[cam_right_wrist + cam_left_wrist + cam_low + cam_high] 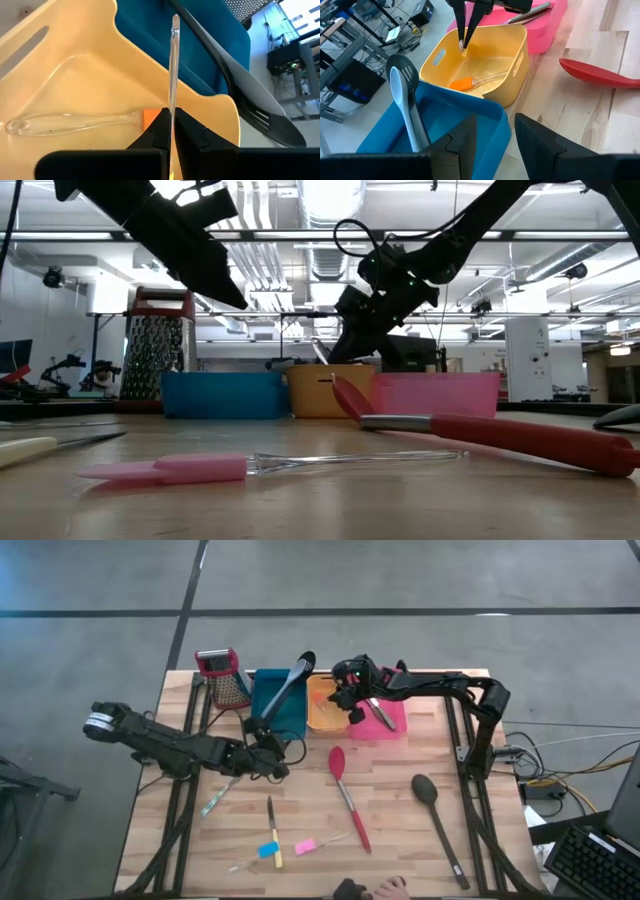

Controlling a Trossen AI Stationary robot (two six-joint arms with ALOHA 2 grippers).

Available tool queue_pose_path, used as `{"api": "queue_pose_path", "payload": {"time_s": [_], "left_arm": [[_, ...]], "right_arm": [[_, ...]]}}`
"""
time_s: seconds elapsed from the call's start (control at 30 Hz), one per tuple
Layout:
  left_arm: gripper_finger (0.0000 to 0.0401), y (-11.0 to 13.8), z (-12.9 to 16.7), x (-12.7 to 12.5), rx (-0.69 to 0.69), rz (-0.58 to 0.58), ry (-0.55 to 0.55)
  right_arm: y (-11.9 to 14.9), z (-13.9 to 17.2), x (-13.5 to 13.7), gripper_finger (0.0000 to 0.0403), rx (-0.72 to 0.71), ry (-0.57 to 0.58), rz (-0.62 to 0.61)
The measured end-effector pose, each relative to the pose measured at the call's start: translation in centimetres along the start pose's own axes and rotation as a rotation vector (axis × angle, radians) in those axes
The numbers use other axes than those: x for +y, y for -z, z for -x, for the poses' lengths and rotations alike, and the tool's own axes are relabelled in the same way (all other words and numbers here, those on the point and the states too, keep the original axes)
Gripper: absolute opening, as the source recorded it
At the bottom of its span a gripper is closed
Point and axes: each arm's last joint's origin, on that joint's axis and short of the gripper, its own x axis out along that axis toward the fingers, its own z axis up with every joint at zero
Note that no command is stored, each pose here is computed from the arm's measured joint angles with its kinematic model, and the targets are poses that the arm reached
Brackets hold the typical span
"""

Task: Pick & Place Kitchen Items
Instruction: Put the yellow spatula into the yellow bin

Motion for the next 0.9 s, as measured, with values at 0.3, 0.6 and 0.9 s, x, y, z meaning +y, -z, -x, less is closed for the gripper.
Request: {"api": "queue_pose_path", "payload": {"time_s": [0.3,0.6,0.9], "left_arm": [[0.0138,0.0,0.0,0.0,0.003,0.0,0.019],[0.0138,0.1,0.0,-0.2,0.012,-0.001,0.062],[0.0138,0.1,0.0,-0.2,0.011,-0.007,0.062]], "right_arm": [[0.1,0.0,0.2,0.0008,0.008,-0.016,-0.005],[0.2,0.0,0.4,0.0008,0.02,-0.036,-0.019],[0.6,0.1,1.6,0.0009,0.083,-0.152,-0.045]]}}
